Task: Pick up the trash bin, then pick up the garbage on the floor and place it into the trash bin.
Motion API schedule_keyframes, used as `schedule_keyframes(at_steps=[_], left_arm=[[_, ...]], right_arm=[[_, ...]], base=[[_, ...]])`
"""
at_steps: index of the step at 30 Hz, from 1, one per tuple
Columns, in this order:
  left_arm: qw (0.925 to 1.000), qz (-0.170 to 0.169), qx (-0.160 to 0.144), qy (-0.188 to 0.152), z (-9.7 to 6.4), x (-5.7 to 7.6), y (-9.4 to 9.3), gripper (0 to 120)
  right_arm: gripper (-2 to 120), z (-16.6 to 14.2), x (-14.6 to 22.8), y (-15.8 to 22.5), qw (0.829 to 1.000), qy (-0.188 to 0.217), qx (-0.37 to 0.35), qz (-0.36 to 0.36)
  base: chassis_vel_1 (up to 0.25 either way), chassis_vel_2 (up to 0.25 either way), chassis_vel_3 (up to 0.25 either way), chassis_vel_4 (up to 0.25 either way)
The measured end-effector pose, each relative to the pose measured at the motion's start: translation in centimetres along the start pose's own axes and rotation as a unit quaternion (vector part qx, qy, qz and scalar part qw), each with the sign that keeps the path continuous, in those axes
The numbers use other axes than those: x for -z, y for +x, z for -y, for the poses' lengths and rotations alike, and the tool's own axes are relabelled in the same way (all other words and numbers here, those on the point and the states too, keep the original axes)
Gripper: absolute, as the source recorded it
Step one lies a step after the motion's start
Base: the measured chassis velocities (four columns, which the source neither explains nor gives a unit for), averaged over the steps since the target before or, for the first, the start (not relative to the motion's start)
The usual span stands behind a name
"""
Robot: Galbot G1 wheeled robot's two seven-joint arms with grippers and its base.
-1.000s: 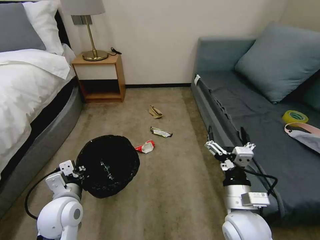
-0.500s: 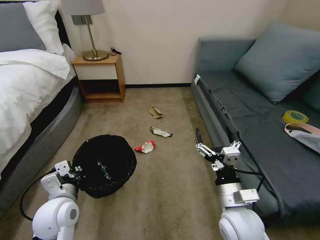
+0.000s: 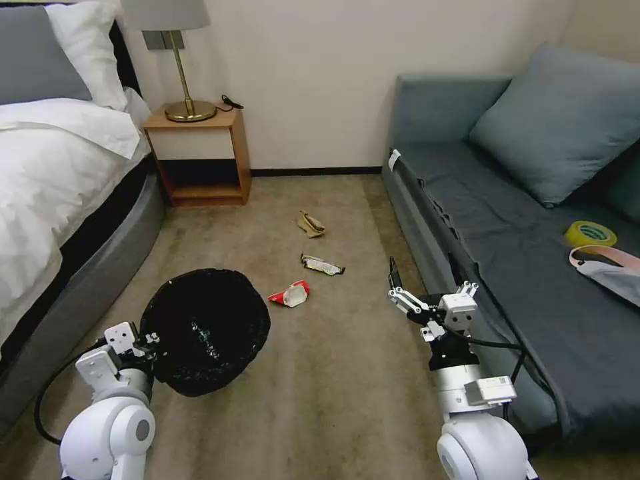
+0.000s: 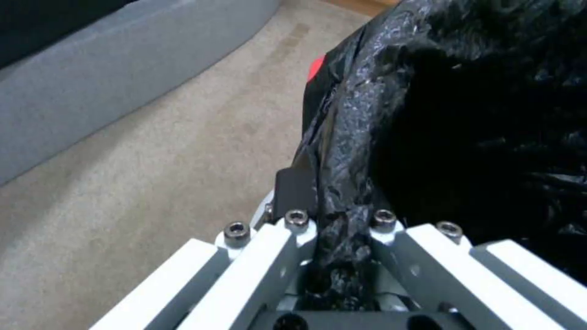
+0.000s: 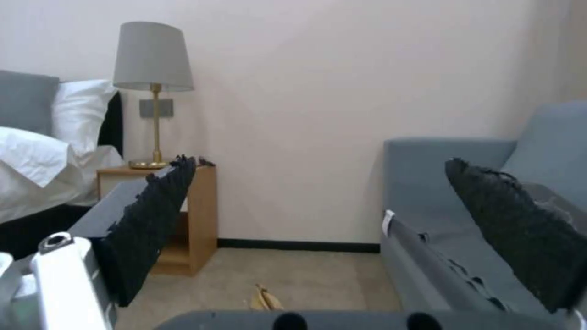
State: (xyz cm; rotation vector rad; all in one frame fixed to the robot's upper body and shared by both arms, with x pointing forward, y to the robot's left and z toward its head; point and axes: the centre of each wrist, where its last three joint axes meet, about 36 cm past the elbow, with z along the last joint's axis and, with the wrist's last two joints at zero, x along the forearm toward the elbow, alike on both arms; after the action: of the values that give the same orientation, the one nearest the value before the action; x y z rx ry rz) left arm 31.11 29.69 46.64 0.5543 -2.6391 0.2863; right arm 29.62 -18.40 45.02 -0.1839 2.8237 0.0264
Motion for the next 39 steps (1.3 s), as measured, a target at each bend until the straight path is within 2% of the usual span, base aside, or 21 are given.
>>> schedule_keyframes(at_steps=[39], left_arm=[[0.9999,0.008,0.008,0.009,-0.62,0.41,0.56,3]], right_arm=[[100,-0.6,-0.18,0.05,1.0,-0.007,0.011,-0.001]], base=[[-0.134,0.128,0.132,-0.129]])
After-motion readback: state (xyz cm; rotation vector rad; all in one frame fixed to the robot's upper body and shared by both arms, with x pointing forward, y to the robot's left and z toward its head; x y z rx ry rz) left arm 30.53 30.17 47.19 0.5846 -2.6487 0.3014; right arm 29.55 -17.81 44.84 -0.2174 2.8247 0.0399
